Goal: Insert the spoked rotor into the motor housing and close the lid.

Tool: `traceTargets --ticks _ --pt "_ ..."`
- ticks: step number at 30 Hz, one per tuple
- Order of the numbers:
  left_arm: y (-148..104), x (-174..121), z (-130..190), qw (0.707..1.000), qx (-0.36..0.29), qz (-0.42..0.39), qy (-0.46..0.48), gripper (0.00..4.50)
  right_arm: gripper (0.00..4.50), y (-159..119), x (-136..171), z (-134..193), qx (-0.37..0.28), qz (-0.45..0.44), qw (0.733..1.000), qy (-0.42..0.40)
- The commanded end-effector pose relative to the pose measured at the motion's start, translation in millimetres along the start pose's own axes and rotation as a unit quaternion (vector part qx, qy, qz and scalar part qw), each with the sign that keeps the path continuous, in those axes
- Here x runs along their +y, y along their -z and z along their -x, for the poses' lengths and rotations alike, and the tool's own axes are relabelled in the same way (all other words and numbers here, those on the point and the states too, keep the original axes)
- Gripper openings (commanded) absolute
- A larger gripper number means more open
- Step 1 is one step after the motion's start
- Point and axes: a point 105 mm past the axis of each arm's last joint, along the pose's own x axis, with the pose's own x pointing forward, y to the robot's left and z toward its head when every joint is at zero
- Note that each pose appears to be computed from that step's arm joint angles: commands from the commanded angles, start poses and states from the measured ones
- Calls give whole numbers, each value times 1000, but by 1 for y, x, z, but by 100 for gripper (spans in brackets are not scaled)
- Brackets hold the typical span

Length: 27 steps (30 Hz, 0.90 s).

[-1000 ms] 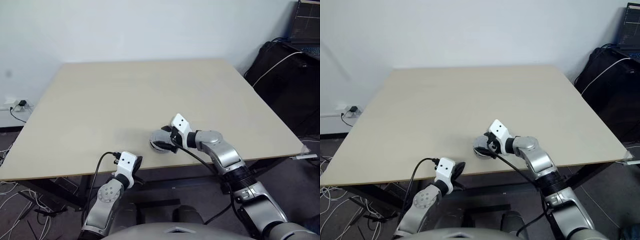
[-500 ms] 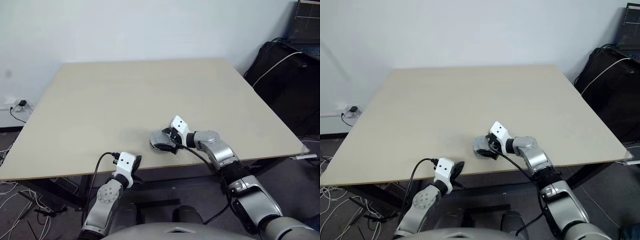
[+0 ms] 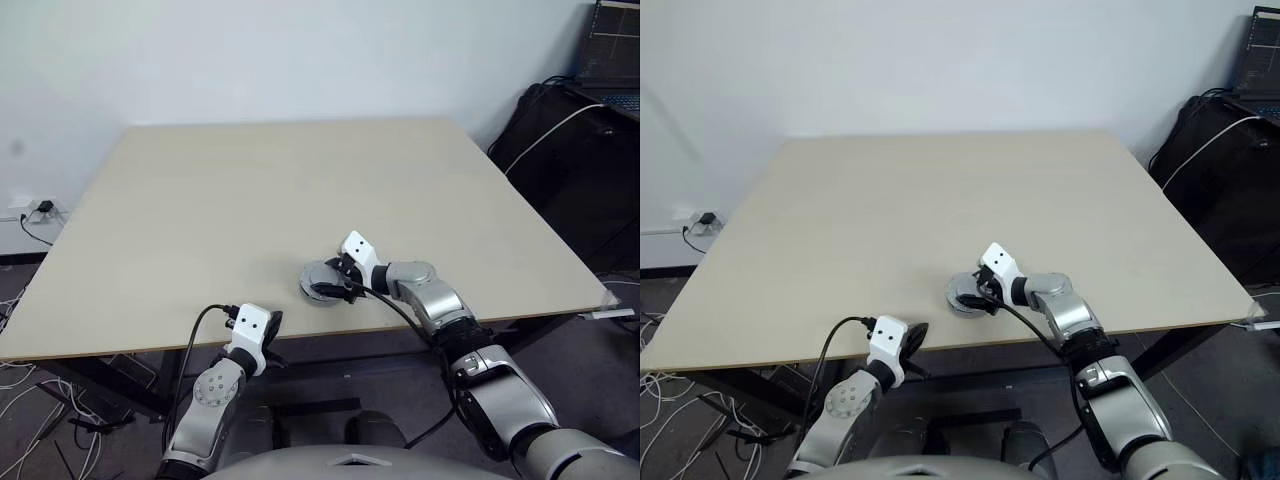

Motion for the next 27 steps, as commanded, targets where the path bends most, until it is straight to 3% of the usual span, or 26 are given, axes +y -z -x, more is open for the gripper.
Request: traceTargets --ticks 1,9,27 --pt "-12 1 -3 1000 -24 -6 0 0 330 -19 -6 6 -41 8 999 20" --pt "-11 1 -3 1000 -22 -7 1 0 330 -18 -4 1 -48 10 998 38" --pt "11 25 -8 1000 -15 -8 1 0 330 -7 -3 -7 9 28 999 40"
